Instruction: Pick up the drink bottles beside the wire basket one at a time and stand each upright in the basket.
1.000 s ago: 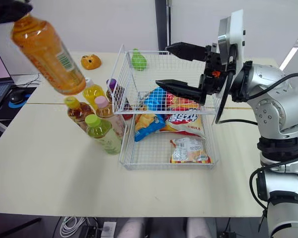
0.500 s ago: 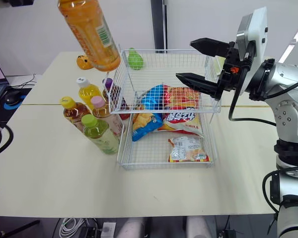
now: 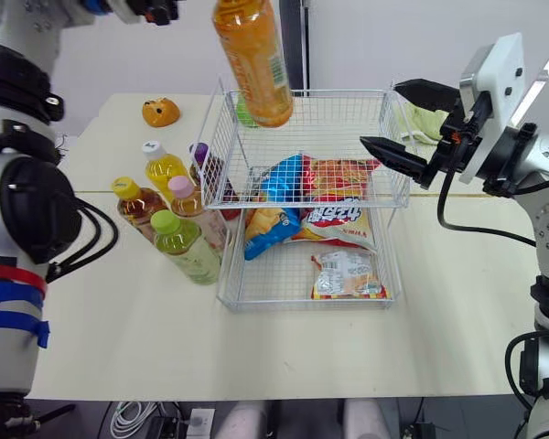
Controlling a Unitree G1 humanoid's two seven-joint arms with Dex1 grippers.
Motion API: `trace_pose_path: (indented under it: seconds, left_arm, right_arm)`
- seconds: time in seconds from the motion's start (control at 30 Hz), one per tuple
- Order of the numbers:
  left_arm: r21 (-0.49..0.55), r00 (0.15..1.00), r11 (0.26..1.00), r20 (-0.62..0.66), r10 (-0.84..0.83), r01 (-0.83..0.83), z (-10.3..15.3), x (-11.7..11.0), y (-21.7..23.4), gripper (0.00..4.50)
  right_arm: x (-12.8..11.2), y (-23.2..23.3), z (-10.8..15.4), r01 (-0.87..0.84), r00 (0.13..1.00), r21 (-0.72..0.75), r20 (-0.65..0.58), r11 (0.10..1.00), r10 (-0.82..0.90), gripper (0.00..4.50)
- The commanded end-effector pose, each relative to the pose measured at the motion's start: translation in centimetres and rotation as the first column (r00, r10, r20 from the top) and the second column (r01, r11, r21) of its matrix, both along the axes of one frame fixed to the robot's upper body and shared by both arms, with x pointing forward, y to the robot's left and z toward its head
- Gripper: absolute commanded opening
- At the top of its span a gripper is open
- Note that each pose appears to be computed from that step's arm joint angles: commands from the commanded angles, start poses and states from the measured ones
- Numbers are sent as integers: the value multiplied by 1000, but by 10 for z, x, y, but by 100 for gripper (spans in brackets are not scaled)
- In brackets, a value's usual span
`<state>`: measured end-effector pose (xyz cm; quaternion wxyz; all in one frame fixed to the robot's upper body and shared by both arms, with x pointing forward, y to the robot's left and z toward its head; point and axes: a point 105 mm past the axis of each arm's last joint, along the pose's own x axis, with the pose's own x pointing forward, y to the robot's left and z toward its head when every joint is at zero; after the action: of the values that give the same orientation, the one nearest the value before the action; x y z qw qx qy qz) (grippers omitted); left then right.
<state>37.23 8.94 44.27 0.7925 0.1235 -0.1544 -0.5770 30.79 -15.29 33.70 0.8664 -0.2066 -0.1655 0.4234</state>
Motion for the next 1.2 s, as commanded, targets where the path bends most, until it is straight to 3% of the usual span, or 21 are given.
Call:
trace_pose_path:
  seconds: [0.03, 0.17, 0.5, 0.83, 1.2]
  left_arm:
    - [-71, 993, 997, 108, 50, -43, 19, 0, -8, 138]
    - [-80, 982, 990, 145, 124, -113, 12, 14, -30, 138]
    - [-83, 983, 983, 76, 169, -162, -8, 29, -73, 138]
    - [-109, 988, 984, 36, 148, -144, -7, 27, -93, 138]
    - [-53, 992, 991, 40, 121, -119, -17, 25, -105, 138]
  right_arm:
    - [-9, -7, 12, 29, 998, -5, 60, 1000, -28, 450]
    - [-8, -7, 8, 43, 997, -14, 60, 999, -42, 450]
    - [-9, 1, 0, 20, 999, -1, 30, 1000, -20, 450]
    - [-9, 0, -2, 41, 999, 1, 21, 999, -41, 450]
    - [-9, -1, -1, 59, 998, 8, 28, 998, -59, 450]
